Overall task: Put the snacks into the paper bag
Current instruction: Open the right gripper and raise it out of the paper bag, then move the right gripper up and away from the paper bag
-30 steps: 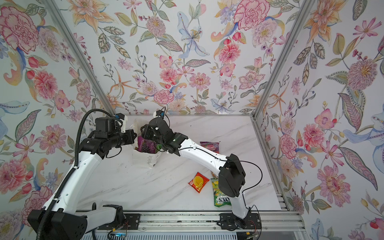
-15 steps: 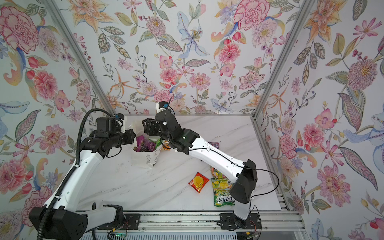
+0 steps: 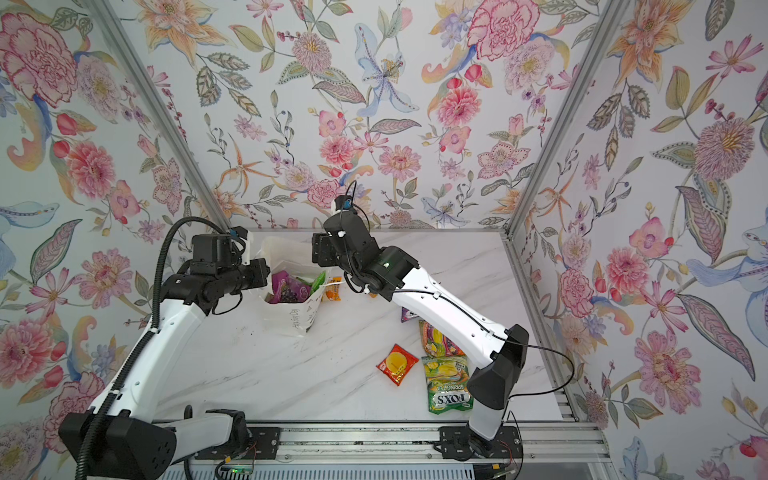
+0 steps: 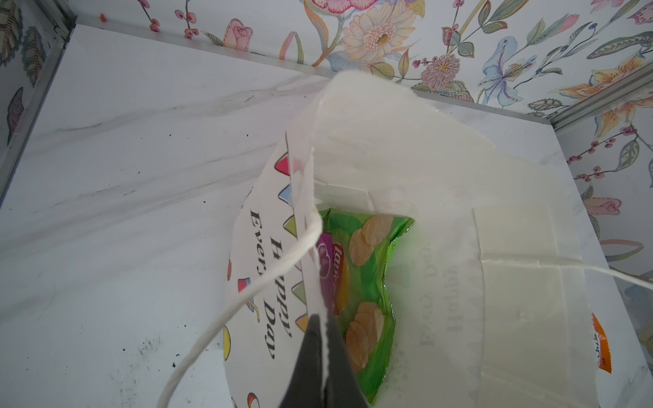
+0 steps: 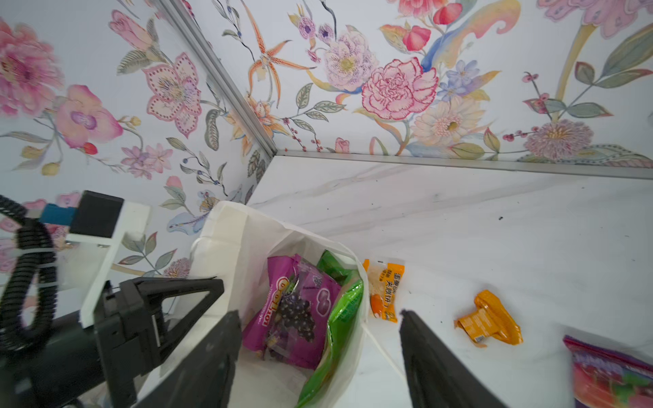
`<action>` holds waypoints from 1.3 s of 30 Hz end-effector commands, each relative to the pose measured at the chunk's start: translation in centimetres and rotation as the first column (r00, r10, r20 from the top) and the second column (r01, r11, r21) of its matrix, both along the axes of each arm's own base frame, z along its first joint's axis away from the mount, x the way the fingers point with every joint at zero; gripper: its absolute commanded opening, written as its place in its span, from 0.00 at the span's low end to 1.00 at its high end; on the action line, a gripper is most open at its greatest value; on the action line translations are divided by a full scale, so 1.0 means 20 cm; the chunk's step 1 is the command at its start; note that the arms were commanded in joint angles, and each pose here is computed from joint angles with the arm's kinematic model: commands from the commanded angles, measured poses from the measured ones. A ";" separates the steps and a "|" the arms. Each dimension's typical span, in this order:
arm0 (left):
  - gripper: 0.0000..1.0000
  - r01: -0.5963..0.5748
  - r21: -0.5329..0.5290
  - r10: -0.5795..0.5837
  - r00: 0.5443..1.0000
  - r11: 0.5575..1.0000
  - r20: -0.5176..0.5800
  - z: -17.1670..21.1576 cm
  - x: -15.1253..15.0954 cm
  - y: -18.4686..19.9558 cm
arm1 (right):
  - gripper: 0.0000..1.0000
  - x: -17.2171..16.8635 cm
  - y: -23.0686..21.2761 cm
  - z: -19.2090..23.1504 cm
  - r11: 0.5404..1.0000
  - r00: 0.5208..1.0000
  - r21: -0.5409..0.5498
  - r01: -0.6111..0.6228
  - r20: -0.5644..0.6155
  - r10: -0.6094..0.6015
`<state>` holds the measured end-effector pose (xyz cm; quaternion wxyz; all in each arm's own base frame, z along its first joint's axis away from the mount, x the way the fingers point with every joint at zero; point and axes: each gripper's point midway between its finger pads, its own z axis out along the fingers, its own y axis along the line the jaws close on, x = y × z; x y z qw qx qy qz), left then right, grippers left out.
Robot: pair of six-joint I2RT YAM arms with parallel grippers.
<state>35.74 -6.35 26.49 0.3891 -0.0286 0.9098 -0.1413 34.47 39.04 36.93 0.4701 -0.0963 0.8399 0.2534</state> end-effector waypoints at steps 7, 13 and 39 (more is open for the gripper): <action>0.00 0.002 0.017 -0.004 0.994 1.000 0.111 0.14 0.08 0.02 | 0.75 0.04 0.02 -0.44 0.960 0.984 -0.280 -0.013 -0.173 -0.037; 0.00 0.002 0.019 -0.004 0.994 1.000 0.109 0.14 0.08 0.02 | 0.69 0.02 0.08 -0.54 0.954 0.975 -0.292 -0.059 -0.223 -0.008; 0.00 0.032 -0.014 -0.031 0.997 0.999 0.064 0.10 0.34 -0.10 | 0.00 0.41 0.06 -0.60 0.978 0.963 -0.197 -0.074 -0.268 0.019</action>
